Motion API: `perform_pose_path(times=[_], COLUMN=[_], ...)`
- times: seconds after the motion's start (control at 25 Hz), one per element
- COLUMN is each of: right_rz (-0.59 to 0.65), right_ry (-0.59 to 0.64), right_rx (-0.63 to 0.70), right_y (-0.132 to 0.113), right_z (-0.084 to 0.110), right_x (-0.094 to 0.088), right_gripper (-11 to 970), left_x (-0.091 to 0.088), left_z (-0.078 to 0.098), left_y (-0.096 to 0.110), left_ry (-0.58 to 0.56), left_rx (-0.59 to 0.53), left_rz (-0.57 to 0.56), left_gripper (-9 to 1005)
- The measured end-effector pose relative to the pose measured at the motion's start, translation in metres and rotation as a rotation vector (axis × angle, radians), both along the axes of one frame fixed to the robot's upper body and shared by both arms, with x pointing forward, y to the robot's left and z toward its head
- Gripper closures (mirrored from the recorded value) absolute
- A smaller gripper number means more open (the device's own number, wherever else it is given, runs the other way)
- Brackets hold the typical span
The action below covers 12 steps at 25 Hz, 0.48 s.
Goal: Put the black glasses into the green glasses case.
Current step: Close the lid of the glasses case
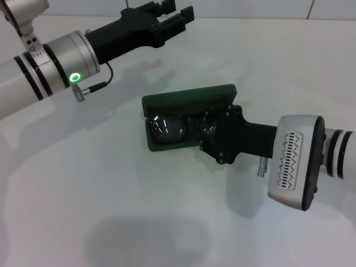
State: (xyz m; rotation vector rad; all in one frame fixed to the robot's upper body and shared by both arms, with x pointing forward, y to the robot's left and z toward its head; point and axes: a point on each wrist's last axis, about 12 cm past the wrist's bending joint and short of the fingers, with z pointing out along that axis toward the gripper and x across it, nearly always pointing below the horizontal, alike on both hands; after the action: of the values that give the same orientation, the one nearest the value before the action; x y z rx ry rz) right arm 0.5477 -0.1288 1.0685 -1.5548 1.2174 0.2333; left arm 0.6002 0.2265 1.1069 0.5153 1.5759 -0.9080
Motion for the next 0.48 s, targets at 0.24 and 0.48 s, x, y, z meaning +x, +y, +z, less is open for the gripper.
perform_pose_path(times=[0.24, 0.48], right_rz=[0.024, 0.083], right_ry=[0.106, 0.377], right_rx=[0.097, 0.302], right_y=[-0.004, -0.055], right_z=[0.006, 0.026], right_x=[-0.003, -0.002], right_gripper=[685, 669], left_x=[0.002, 0.021], left_z=[-0.002, -0.005], left_y=[-0.002, -0.013], left_ry=[0.016, 0.164], left_rx=[0.017, 0.159], left_rz=[0.001, -0.005], left_gripper=[449, 448])
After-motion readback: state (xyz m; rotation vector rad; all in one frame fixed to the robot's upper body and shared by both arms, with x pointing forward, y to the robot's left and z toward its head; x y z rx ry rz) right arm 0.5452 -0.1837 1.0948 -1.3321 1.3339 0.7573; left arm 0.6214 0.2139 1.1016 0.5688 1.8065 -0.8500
